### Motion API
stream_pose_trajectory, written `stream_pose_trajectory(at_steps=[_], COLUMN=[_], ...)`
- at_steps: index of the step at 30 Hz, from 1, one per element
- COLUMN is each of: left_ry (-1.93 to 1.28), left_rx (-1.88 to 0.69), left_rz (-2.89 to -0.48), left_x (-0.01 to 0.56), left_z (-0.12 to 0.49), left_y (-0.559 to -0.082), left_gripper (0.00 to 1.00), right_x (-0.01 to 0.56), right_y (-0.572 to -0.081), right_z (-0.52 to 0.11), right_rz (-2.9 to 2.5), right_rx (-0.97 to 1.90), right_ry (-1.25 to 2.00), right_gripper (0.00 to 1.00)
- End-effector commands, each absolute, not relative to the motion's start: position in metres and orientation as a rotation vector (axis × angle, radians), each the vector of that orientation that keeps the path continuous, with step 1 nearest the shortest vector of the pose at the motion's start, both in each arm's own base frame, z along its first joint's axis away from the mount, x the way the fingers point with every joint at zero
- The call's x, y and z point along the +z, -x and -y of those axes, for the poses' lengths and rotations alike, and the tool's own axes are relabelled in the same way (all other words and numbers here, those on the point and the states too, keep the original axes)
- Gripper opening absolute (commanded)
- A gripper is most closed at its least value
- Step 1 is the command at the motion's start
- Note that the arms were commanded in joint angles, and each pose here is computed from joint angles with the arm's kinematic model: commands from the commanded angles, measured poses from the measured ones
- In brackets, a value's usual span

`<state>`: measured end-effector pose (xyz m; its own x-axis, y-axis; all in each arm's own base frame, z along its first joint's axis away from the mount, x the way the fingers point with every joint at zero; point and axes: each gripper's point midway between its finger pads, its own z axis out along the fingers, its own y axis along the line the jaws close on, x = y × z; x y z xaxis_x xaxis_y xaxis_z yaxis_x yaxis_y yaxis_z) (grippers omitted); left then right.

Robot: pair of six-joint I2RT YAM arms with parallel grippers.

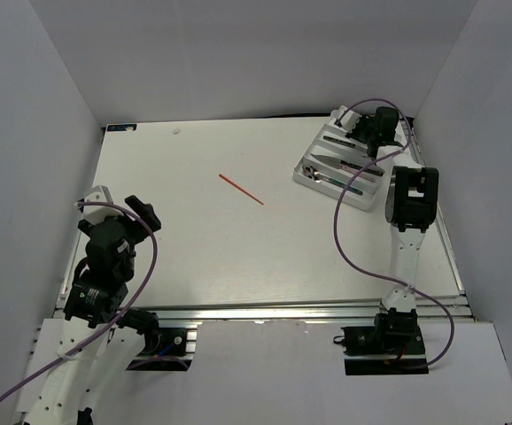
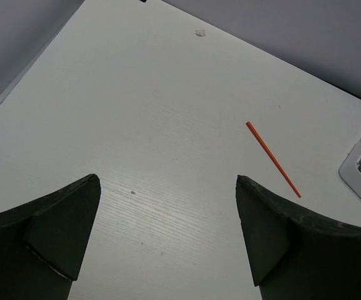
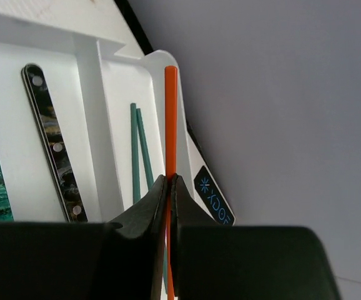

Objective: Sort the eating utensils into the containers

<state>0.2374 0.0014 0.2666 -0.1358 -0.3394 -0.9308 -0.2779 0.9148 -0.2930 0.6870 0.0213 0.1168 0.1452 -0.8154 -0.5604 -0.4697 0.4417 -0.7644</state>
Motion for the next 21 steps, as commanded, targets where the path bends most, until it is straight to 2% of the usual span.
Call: stream_pose_trajectory(at_steps=[1, 21], left_ry=[0.48, 0.49], left_rx=[-0.038, -0.004], left_rz=[-1.743, -1.769], left_x=[0.261, 0.254], left_z=[-0.002, -0.005], left_y=[-0.24, -0.243], left_gripper=[0.98, 0.98], right_x=[0.145, 0.122], right_y=[-0.704, -0.714], right_z=[-0.021, 0.001], right_rz=[-1.337, -1.299], right_rx=[-0.452, -0.493], right_ry=[1.223, 1.263], right_gripper=[0.0, 0.0])
